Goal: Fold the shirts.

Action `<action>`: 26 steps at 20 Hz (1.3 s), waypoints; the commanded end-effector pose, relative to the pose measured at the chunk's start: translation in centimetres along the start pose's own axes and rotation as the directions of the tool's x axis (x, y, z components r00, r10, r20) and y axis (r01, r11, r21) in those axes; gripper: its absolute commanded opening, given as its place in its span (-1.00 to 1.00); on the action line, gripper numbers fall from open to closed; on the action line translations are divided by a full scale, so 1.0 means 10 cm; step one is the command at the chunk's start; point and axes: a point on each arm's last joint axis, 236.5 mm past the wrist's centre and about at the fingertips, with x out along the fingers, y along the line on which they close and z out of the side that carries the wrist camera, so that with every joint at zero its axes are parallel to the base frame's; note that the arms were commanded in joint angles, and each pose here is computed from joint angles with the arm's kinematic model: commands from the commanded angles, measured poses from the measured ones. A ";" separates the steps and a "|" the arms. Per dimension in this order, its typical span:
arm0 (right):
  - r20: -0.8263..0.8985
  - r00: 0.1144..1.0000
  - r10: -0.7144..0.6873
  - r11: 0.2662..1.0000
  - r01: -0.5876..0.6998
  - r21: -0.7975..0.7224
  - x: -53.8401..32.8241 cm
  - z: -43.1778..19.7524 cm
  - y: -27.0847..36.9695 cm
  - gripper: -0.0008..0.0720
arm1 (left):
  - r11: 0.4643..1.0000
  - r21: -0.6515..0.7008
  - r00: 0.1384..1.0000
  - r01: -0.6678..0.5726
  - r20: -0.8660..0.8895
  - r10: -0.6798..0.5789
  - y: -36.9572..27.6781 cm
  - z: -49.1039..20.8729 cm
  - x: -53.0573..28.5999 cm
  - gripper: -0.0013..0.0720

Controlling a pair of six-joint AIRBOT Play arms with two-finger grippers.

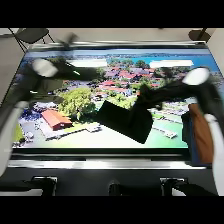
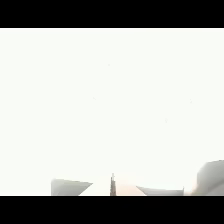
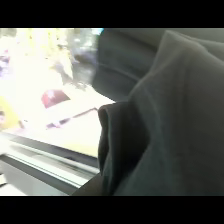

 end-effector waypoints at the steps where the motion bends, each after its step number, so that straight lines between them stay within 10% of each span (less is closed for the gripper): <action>1: -0.028 0.992 0.124 0.985 -0.120 0.122 0.98 0.14 0.20 -0.86 | 0.991 -0.005 0.964 -0.137 0.227 0.135 0.38 0.61 -1.17 -0.89; 4: -0.082 0.973 0.216 0.949 -0.189 0.254 1.56 0.07 0.25 -0.73 | 0.984 0.011 0.946 -0.175 0.280 0.165 0.34 0.67 -1.64 -0.89; 6: -0.050 0.965 0.259 0.919 -0.230 0.319 1.71 0.15 0.30 0.54 | 0.979 0.022 0.937 -0.201 0.298 0.185 0.34 0.69 -1.78 -0.89; 7: -0.006 0.963 0.268 0.912 -0.252 0.323 1.69 0.26 0.31 0.76 | 0.978 0.024 0.935 -0.207 0.299 0.191 0.35 0.69 -1.79 -0.89; 12: 0.155 0.956 0.250 0.954 -0.271 0.126 0.73 0.85 0.12 0.76 | 0.974 0.025 0.941 -0.224 0.266 0.210 0.42 0.60 -1.74 -0.89; 15: 0.117 0.992 -0.055 0.995 0.045 0.087 -0.01 0.77 -0.85 0.76 | 0.969 0.029 0.938 -0.245 0.262 0.229 0.47 0.59 -1.74 -0.89; 18: -0.119 0.895 -0.429 0.889 0.442 0.121 -0.49 0.07 -2.05 0.69 | 0.968 0.031 0.939 -0.247 0.255 0.232 0.47 0.57 -1.73 -0.89; 26: -0.006 0.998 -0.061 0.951 0.060 0.302 0.86 -0.33 -1.77 0.64 | 0.970 0.023 0.945 -0.243 0.229 0.231 0.47 0.51 -1.72 -0.89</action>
